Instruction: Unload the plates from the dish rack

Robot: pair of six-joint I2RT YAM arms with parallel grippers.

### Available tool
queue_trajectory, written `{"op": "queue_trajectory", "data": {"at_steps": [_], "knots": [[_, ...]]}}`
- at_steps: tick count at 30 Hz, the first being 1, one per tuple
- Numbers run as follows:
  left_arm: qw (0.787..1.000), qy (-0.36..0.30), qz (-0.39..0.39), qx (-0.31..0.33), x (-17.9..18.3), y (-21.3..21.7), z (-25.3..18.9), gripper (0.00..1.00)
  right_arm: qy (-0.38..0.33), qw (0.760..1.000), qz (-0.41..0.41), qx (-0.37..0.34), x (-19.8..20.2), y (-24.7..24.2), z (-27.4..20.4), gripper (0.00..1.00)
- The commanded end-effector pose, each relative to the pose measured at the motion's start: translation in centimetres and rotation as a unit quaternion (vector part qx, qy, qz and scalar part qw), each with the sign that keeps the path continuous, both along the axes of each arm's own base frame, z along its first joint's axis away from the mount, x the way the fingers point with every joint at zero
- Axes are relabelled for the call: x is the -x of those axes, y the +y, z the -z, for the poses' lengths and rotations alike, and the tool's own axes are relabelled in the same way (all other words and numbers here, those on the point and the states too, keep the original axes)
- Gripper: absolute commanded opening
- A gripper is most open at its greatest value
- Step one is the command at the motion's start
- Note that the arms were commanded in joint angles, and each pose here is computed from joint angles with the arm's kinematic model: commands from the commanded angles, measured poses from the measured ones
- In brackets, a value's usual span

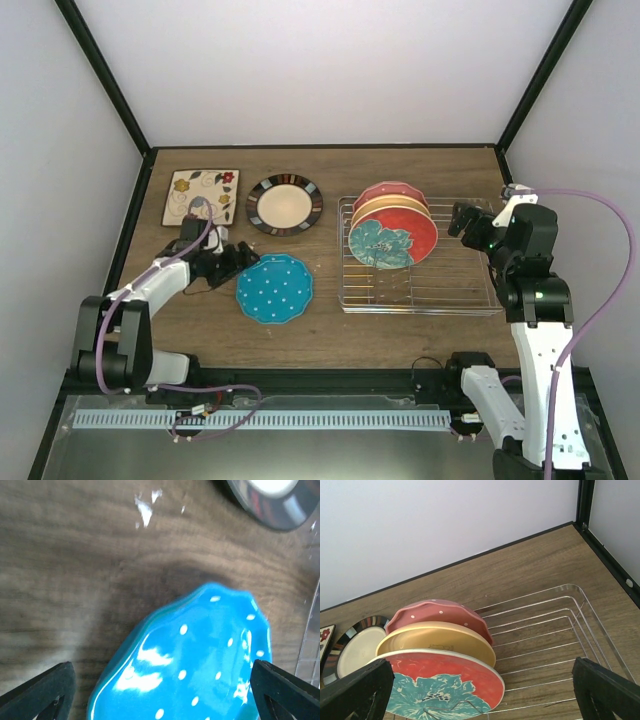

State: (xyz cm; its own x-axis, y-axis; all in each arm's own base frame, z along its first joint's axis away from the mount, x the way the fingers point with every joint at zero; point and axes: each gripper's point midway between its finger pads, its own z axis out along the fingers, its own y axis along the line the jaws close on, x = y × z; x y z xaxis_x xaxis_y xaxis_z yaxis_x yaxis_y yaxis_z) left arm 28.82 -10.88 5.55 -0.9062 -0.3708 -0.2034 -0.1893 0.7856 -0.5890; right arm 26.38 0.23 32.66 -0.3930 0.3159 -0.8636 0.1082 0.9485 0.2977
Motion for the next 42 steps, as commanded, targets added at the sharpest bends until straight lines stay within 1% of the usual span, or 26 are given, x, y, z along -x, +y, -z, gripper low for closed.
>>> {"op": "queue_trajectory", "data": {"at_steps": [1, 3, 5, 7, 10, 11, 12, 13, 14, 16, 19, 22, 25, 32, 42], "knots": [[0.997, -0.063, -0.010, -0.049, -3.1, 1.5, -3.2, 0.98, -0.014, 1.000, -0.002, -0.008, 0.2, 0.3, -1.1, 1.00], [0.990, -0.120, -0.009, -0.073, -5.8, 2.1, -6.2, 0.98, -0.014, 1.000, -0.001, -0.008, 0.3, 0.2, -1.1, 1.00], [0.975, -0.210, 0.006, -0.078, -9.3, 1.5, -11.1, 0.97, -0.015, 1.000, 0.001, -0.007, 0.5, 0.1, -1.2, 1.00], [0.950, -0.302, 0.038, -0.069, -12.4, -0.3, -16.3, 0.96, -0.016, 1.000, 0.003, -0.007, 0.6, 0.1, -1.1, 1.00], [0.898, -0.412, 0.150, -0.039, -15.0, -6.5, -23.0, 0.93, -0.018, 1.000, 0.003, -0.008, 0.7, 0.1, -1.1, 1.00], [0.877, -0.437, 0.198, -0.028, -15.1, -9.2, -24.4, 0.92, -0.019, 1.000, 0.002, -0.009, 0.8, 0.1, -1.2, 1.00], [0.846, -0.468, 0.252, -0.028, -14.6, -12.3, -25.7, 0.92, -0.020, 1.000, 0.002, -0.010, 0.8, 0.2, -1.3, 1.00], [0.821, -0.488, 0.296, -0.026, -14.0, -15.1, -26.6, 0.91, -0.021, 1.000, 0.002, -0.010, 0.8, 0.2, -1.4, 1.00], [0.792, -0.507, 0.339, -0.030, -13.2, -17.6, -27.0, 0.89, -0.022, 1.000, 0.003, -0.010, 0.9, 0.1, -1.6, 1.00], [0.741, -0.535, 0.403, -0.043, -11.6, -22.0, -27.4, 0.84, -0.024, 1.000, 0.007, -0.008, 1.2, 0.0, -1.9, 1.00], [0.688, -0.551, 0.467, -0.069, -9.2, -26.4, -25.5, 0.77, -0.029, 0.999, 0.018, -0.004, 2.0, -0.4, -2.4, 1.00], [0.653, -0.559, 0.503, -0.093, -7.5, -28.9, -23.4, 0.71, -0.035, 0.999, 0.030, -0.002, 3.1, -0.8, -2.7, 1.00], [0.637, -0.562, 0.517, -0.100, -6.7, -30.0, -22.4, 0.69, -0.035, 0.999, 0.039, -0.003, 3.9, -1.1, -2.7, 1.00], [0.611, -0.565, 0.542, -0.120, -6.3, -31.2, -20.4, 0.68, -0.039, 0.998, 0.050, -0.004, 4.5, -1.4, -3.0, 1.00], [0.598, -0.555, 0.565, -0.126, -6.5, -32.8, -17.5, 0.68, -0.039, 0.997, 0.067, 0.002, 5.2, -2.0, -3.4, 1.00]]}}
